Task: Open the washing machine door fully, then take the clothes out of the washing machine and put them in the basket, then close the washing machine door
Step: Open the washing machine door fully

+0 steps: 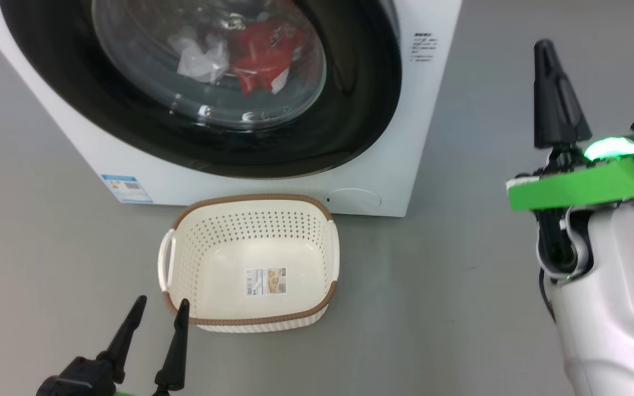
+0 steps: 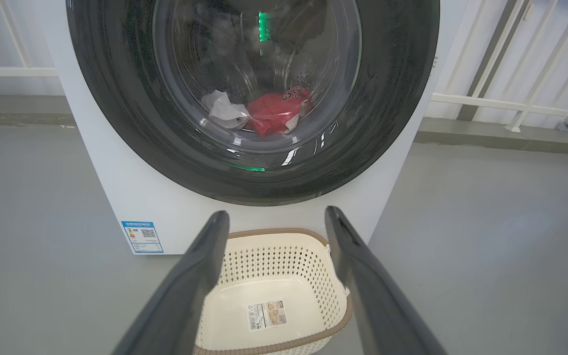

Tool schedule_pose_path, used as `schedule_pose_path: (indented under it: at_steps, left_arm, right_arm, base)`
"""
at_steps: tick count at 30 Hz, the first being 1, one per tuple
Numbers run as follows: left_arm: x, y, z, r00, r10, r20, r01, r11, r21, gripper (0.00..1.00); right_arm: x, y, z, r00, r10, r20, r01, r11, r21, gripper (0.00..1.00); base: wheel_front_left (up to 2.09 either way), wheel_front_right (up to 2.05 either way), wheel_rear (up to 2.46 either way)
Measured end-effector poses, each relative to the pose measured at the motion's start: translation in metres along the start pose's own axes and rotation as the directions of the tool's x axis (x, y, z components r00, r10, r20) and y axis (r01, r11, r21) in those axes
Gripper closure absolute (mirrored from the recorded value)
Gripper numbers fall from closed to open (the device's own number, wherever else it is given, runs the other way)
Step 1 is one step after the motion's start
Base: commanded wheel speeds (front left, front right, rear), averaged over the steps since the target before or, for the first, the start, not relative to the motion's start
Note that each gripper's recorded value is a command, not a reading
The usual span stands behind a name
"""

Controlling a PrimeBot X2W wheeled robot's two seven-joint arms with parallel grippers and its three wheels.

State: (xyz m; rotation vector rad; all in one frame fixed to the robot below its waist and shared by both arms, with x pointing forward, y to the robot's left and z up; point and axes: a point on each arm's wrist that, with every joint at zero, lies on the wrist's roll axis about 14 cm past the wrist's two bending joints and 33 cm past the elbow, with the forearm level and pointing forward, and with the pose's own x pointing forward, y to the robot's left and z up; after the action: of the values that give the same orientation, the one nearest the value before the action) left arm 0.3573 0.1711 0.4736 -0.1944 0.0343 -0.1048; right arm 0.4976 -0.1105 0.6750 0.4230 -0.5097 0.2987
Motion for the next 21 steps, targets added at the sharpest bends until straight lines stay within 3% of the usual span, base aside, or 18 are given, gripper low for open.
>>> schedule_pose_path:
  at_steps: [8, 15, 21]
  left_arm:
    - [0.003, 0.006, -0.005, 1.0, 0.019, -0.016, -0.019, 1.0, -0.011, 0.0]
    - [0.007, 0.014, -0.01, 0.999, 0.039, -0.035, -0.04, 0.999, -0.021, 0.0]
    - [0.018, 0.014, -0.014, 0.998, 0.032, -0.045, -0.034, 0.999, -0.03, 0.0]
  right_arm:
    - [0.027, -0.018, -0.029, 0.998, -0.037, -0.056, 0.043, 0.992, 0.115, 1.0]
    - [0.04, -0.02, -0.073, 0.983, -0.022, -0.183, 0.062, 0.974, 0.216, 1.0]
    - [0.05, -0.024, -0.114, 0.937, 0.014, -0.349, 0.095, 0.952, 0.292, 1.0]
  base:
    - [0.0, 0.0, 0.0]
    - [0.0, 0.0, 0.0]
    - [0.0, 0.0, 0.0]
